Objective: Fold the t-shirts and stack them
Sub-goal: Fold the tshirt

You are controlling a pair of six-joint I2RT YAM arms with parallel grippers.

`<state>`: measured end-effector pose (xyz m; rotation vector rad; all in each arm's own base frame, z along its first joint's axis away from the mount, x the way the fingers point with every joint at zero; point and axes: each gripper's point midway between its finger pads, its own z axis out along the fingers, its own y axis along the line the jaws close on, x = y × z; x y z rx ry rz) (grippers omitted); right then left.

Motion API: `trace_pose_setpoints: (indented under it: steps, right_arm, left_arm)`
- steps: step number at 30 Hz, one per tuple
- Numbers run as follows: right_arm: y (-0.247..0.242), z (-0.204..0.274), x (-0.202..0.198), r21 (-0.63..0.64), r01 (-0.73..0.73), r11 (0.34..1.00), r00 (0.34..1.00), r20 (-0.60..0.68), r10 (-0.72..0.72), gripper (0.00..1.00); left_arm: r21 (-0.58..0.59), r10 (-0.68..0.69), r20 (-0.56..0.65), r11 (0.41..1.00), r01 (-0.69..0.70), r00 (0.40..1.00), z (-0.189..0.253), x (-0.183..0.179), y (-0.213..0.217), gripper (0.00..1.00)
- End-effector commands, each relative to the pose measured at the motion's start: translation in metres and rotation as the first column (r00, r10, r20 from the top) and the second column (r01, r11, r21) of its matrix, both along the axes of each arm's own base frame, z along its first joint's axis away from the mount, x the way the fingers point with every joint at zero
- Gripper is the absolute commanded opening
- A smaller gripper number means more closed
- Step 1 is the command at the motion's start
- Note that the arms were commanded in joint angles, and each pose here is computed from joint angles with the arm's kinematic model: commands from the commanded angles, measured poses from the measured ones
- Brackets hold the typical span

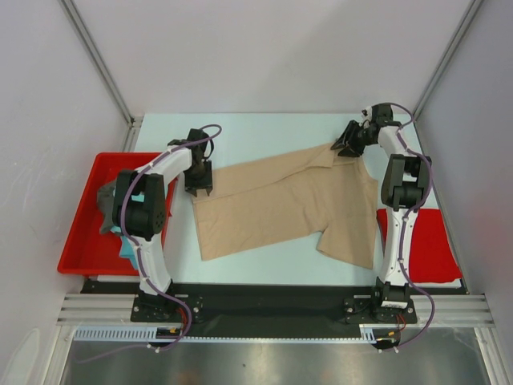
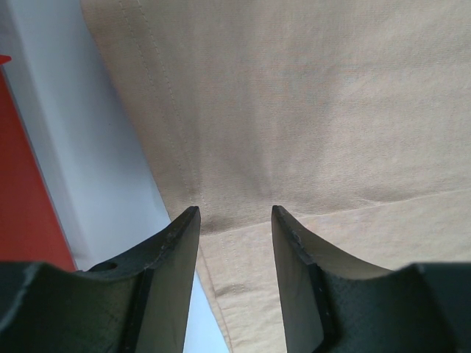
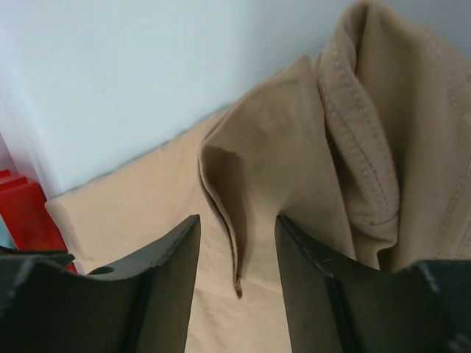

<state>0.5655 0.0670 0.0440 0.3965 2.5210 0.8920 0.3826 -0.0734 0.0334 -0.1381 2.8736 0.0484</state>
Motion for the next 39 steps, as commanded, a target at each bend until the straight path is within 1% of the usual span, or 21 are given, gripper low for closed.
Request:
trace_pose_setpoints:
  steps: [1, 5, 12, 15, 16, 18, 19, 20, 21, 22, 23, 24, 25, 26, 27, 30, 35, 37, 39]
  right_arm:
    - [0.003, 0.012, 0.012, 0.009, -0.031, 0.999, 0.997, 0.069, 0.030, 0.48]
    - [0.011, 0.013, 0.016, 0.032, -0.032, 0.999, 0.997, 0.075, 0.030, 0.42]
    - [0.020, 0.014, 0.023, 0.124, 0.005, 0.992, 0.998, 0.065, -0.013, 0.41]
    - [0.024, 0.019, 0.024, 0.162, 0.022, 0.987, 0.998, 0.051, -0.031, 0.30]
    - [0.026, 0.023, 0.023, 0.184, 0.041, 0.982, 0.998, 0.034, -0.048, 0.23]
    - [0.029, 0.027, 0.018, 0.222, 0.060, 0.973, 0.998, 0.004, -0.062, 0.18]
    - [0.029, 0.029, 0.012, 0.233, 0.077, 0.969, 0.997, -0.013, -0.076, 0.12]
    - [0.031, 0.032, 0.009, 0.269, 0.116, 0.956, 0.993, -0.055, -0.105, 0.08]
    - [0.031, 0.037, 0.011, 0.290, 0.130, 0.948, 0.992, -0.046, -0.122, 0.03]
    - [0.032, 0.027, -0.001, 0.307, 0.172, 0.936, 0.983, -0.110, -0.145, 0.00]
    - [0.033, 0.040, -0.002, 0.334, 0.220, 0.916, 0.973, -0.138, -0.183, 0.00]
    - [0.034, 0.042, -0.005, 0.345, 0.254, 0.904, 0.964, -0.169, -0.206, 0.00]
    - [0.033, 0.041, -0.009, 0.340, 0.287, 0.895, 0.952, -0.201, -0.229, 0.00]
    - [0.029, 0.032, -0.017, 0.309, 0.338, 0.889, 0.931, -0.250, -0.267, 0.00]
    - [0.028, 0.039, -0.023, 0.299, 0.381, 0.875, 0.910, -0.289, -0.298, 0.00]
    - [0.021, 0.039, -0.040, 0.227, 0.466, 0.855, 0.858, -0.354, -0.373, 0.00]
    - [0.008, 0.046, -0.054, 0.157, 0.549, 0.821, 0.805, -0.363, -0.469, 0.00]
    - [0.003, 0.049, -0.060, 0.139, 0.587, 0.798, 0.776, -0.378, -0.505, 0.00]
    - [-0.003, 0.045, -0.070, 0.094, 0.627, 0.773, 0.732, -0.409, -0.544, 0.00]
  left_arm:
    - [-0.012, -0.003, 0.021, 1.000, 0.003, 1.000, 0.010, 0.001, -0.003, 0.49]
    - [-0.016, -0.004, 0.022, 1.000, 0.004, 1.000, 0.010, 0.004, -0.005, 0.49]
    - [-0.017, -0.005, 0.027, 1.000, 0.006, 1.000, 0.012, 0.009, -0.006, 0.49]
    - [-0.018, -0.004, 0.028, 1.000, 0.004, 1.000, 0.012, 0.009, -0.006, 0.49]
    - [-0.017, -0.005, 0.027, 1.000, 0.006, 1.000, 0.011, 0.009, -0.006, 0.49]
    - [-0.013, -0.005, 0.024, 1.000, 0.005, 1.000, 0.010, 0.008, -0.005, 0.49]
    - [-0.013, -0.005, 0.024, 1.000, 0.005, 1.000, 0.010, 0.008, -0.005, 0.49]
    - [-0.013, -0.005, 0.024, 1.000, 0.005, 1.000, 0.009, 0.008, -0.005, 0.49]
    - [-0.012, -0.004, 0.023, 1.000, 0.005, 1.000, 0.009, 0.007, -0.004, 0.49]
    - [-0.013, -0.005, 0.024, 1.000, 0.005, 1.000, 0.008, 0.007, -0.005, 0.49]
    - [-0.015, -0.004, 0.025, 1.000, 0.004, 1.000, 0.008, 0.007, -0.005, 0.49]
    - [-0.017, -0.002, 0.022, 1.000, 0.003, 1.000, 0.006, 0.006, -0.005, 0.49]
    - [-0.018, -0.001, 0.019, 1.000, 0.002, 1.000, 0.005, 0.005, -0.005, 0.49]
    - [-0.019, -0.002, 0.019, 1.000, 0.002, 1.000, 0.004, 0.005, -0.005, 0.50]
    - [-0.020, -0.001, 0.014, 1.000, 0.001, 1.000, 0.002, 0.003, -0.005, 0.49]
    - [-0.028, 0.002, 0.016, 1.000, -0.002, 1.000, 0.000, 0.001, -0.006, 0.49]
    - [-0.027, 0.001, 0.013, 1.000, 0.000, 1.000, -0.003, -0.004, -0.005, 0.50]
    - [-0.027, 0.001, 0.013, 1.000, 0.000, 1.000, -0.004, -0.005, -0.005, 0.49]
    - [-0.027, -0.001, 0.013, 1.000, 0.001, 1.000, -0.005, -0.006, -0.005, 0.49]
